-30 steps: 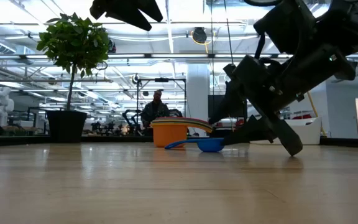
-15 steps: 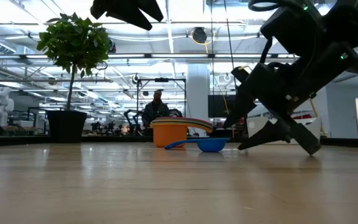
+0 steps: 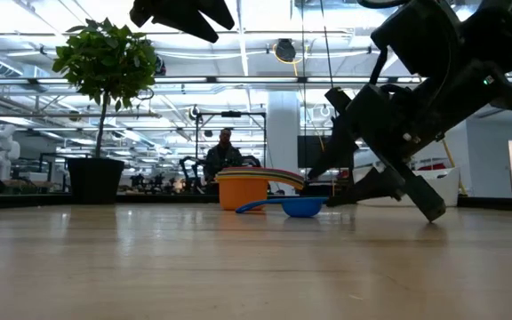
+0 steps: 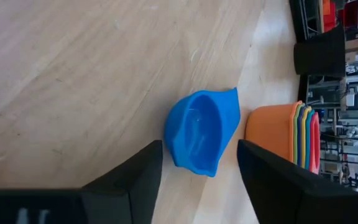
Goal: Nest measuring cups in basket
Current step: Stack the blue measuring cup into the red measuring cup
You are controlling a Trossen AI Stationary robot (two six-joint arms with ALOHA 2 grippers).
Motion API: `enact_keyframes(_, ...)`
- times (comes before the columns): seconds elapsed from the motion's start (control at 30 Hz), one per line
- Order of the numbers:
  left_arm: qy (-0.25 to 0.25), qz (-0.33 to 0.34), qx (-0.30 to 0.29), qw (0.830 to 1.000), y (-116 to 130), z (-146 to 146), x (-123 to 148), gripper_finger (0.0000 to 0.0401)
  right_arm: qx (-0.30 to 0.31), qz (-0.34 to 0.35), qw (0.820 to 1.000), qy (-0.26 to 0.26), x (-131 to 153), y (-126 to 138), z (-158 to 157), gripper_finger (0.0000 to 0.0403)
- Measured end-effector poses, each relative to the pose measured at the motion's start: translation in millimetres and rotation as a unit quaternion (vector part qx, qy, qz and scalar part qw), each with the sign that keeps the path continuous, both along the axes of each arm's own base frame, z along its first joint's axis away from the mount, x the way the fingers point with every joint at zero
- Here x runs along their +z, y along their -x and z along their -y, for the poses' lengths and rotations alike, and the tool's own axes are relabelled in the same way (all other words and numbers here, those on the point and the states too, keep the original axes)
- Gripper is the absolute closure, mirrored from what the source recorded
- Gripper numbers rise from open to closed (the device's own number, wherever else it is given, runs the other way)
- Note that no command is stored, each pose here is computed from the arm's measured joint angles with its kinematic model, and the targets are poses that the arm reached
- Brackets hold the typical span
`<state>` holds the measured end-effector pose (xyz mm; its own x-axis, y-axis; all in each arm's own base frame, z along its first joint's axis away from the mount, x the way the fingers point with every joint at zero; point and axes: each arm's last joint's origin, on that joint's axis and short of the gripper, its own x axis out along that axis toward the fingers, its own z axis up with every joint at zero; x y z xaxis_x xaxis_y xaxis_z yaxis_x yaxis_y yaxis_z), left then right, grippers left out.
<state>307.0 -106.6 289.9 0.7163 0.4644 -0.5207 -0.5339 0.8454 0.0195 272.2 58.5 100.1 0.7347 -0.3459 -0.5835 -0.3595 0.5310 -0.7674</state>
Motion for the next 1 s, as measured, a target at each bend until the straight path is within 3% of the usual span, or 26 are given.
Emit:
enact_keyframes(0.27,0.001,0.002,0.000,1.000,-0.3,0.1,0.3,0.0210,-0.001,-0.002,1.000,-0.002,-0.5,0.1,0.7,0.0247)
enact_keyframes(0.83,0.002,0.005,0.000,1.000,-0.7,0.3,0.8,0.0210,0.004,-0.005,1.000,-0.016,-1.3,-0.3,2.7,0.0287)
enact_keyframes(1.0,0.002,0.005,0.000,1.000,-0.7,0.3,0.7,0.0210,0.010,-0.007,0.999,-0.042,-2.2,-1.0,4.6,0.0296)
